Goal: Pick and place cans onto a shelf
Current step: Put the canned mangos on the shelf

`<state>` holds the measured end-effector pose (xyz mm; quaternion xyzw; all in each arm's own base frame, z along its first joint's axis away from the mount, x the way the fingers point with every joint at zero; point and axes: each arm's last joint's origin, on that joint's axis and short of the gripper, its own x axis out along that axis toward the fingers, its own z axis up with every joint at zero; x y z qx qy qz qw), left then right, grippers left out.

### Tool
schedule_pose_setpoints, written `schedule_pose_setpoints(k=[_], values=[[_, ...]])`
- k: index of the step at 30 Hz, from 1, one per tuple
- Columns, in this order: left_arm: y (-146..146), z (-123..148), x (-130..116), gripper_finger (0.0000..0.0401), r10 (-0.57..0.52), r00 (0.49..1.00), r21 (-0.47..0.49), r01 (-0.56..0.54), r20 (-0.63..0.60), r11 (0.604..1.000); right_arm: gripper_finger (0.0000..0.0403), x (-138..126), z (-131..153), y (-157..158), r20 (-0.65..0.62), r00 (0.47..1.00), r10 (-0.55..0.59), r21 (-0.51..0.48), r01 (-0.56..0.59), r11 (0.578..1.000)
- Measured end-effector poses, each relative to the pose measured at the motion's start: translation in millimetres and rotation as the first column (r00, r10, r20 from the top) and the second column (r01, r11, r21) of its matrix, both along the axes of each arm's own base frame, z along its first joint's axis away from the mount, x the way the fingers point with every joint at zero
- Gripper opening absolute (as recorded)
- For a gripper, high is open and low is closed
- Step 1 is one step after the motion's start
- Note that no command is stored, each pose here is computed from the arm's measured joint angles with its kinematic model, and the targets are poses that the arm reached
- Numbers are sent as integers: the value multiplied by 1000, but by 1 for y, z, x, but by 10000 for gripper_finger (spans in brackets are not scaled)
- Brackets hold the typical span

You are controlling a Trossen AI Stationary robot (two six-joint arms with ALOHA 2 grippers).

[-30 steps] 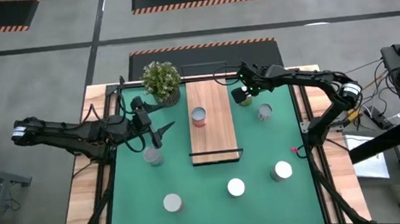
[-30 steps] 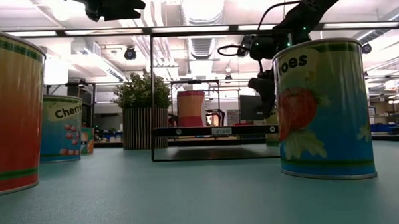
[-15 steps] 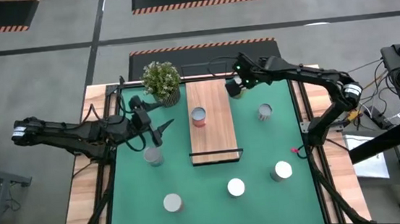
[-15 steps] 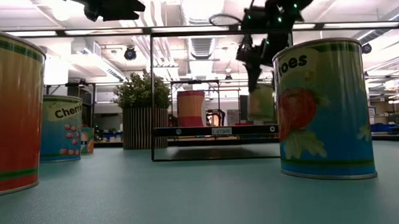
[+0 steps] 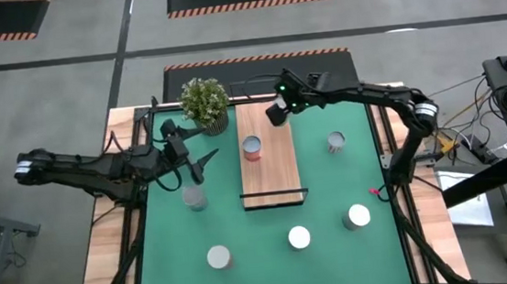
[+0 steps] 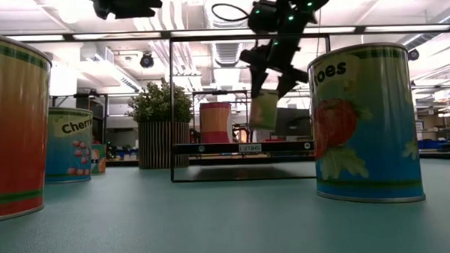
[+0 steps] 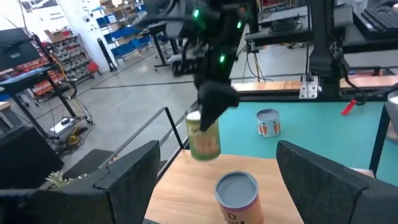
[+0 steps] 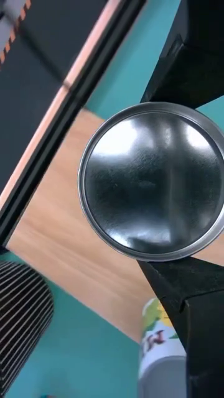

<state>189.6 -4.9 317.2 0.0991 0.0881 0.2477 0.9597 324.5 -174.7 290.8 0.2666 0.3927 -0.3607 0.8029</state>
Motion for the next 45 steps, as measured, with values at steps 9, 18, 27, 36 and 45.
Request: schedule_pose_setpoints(k=[9, 18, 27, 36, 45], values=[[2, 8, -17, 302, -2, 999, 7, 2, 35, 1000, 314, 36, 1, -19, -11, 998, 57, -34, -57, 998], [3, 7, -24, 302, -2, 999, 8, 2, 37, 1000, 315, 64, -6, -34, -7, 997, 83, -57, -83, 995], [3, 6, -24, 302, -2, 1000, 9, 2, 28, 1000, 315, 86, -16, -45, -27, 993, 116, -43, -117, 992], [3, 5, -24, 302, -2, 1000, 4, 2, 23, 1000, 322, 90, -19, -47, -44, 988, 147, -58, -150, 987], [3, 5, -24, 302, -2, 1000, 3, 2, 24, 1000, 362, 91, -21, -47, -45, 989, 140, -51, -142, 989]])
